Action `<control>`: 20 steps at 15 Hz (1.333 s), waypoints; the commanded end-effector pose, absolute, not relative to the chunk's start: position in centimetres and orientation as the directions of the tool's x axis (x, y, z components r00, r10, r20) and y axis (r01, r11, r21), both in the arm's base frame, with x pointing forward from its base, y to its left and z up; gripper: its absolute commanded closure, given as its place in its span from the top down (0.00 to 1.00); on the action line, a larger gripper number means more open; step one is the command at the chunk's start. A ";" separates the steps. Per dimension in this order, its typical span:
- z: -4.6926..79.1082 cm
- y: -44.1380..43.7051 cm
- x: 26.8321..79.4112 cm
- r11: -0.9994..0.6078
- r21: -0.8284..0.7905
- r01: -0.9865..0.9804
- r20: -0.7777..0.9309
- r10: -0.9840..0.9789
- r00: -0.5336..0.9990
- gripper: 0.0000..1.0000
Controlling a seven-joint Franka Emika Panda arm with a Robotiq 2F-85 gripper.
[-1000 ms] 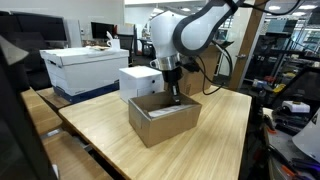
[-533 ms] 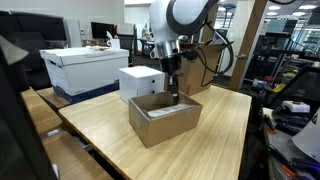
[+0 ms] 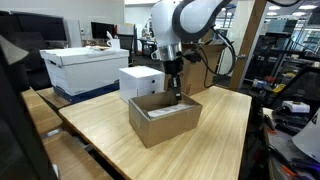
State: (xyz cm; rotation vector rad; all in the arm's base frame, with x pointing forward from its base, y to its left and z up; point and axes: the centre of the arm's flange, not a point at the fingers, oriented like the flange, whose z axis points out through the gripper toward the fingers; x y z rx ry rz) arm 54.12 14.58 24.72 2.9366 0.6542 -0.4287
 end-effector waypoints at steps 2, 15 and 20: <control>23.5 13.3 52.9 -0.811 0.198 0.551 -0.268 0.496 0.826 0.02; 29.0 16.0 52.6 -0.818 0.123 0.562 -0.281 0.515 0.810 0.04; 32.8 13.1 53.5 -0.946 -0.035 0.321 -0.268 0.319 0.909 0.04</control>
